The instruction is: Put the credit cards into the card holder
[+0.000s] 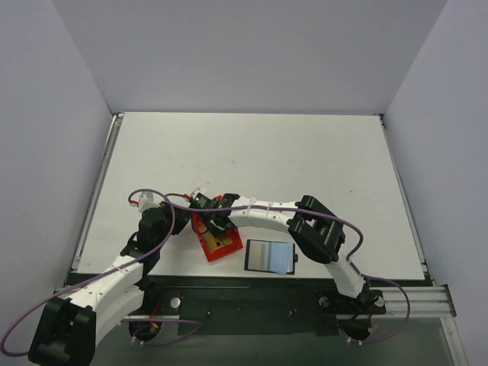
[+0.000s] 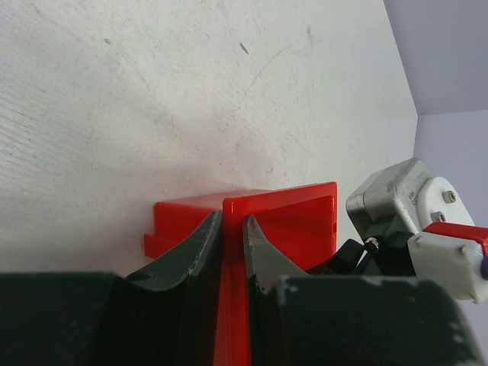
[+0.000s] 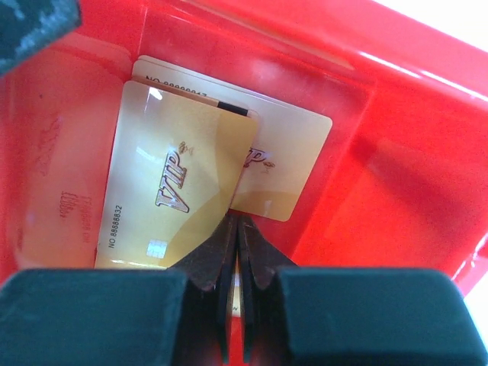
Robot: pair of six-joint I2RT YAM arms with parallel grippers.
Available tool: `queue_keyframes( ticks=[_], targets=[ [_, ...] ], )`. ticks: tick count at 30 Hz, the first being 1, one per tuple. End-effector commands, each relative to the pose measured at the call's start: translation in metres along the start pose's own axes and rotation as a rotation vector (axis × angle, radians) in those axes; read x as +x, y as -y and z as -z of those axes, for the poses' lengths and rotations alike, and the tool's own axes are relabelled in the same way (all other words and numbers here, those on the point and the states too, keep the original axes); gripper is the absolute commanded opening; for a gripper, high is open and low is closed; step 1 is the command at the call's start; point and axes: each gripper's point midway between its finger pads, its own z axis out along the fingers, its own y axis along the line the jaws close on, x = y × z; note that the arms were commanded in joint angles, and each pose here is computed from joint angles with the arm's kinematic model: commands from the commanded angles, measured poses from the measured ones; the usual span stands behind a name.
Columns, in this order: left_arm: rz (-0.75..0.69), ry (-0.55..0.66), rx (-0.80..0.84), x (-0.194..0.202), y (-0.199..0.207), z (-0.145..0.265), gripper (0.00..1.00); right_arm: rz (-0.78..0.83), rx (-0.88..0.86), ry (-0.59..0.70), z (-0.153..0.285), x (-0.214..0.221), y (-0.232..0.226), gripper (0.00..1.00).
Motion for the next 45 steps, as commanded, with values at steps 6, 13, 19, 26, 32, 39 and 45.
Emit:
queue_keyframes(
  ticks=[6, 13, 19, 26, 32, 39, 45],
  targets=[
    [-0.017, -0.039, -0.063, 0.009, -0.016, 0.001, 0.00, -0.101, -0.123, 0.021, 0.010, -0.002, -0.006, 0.00],
    [-0.017, -0.042, -0.062, 0.010, -0.016, 0.001, 0.00, -0.162, -0.176, 0.070, 0.018, -0.009, -0.005, 0.00],
    [-0.017, -0.044, -0.063, 0.010, -0.016, 0.001, 0.00, -0.189, -0.214, 0.106, 0.024, -0.013, -0.007, 0.00],
    [-0.017, -0.044, -0.064, 0.011, -0.017, 0.001, 0.00, -0.203, -0.243, 0.142, 0.030, -0.018, -0.009, 0.00],
    [-0.017, -0.044, -0.064, 0.011, -0.018, 0.001, 0.00, -0.207, -0.261, 0.152, 0.033, -0.020, -0.012, 0.00],
    [-0.018, -0.047, -0.066, 0.012, -0.018, 0.000, 0.00, -0.221, -0.272, 0.172, 0.035, -0.022, -0.011, 0.00],
    [-0.017, -0.046, -0.063, 0.011, -0.017, 0.000, 0.00, -0.269, -0.278, 0.190, 0.034, -0.021, -0.009, 0.00]
  ],
)
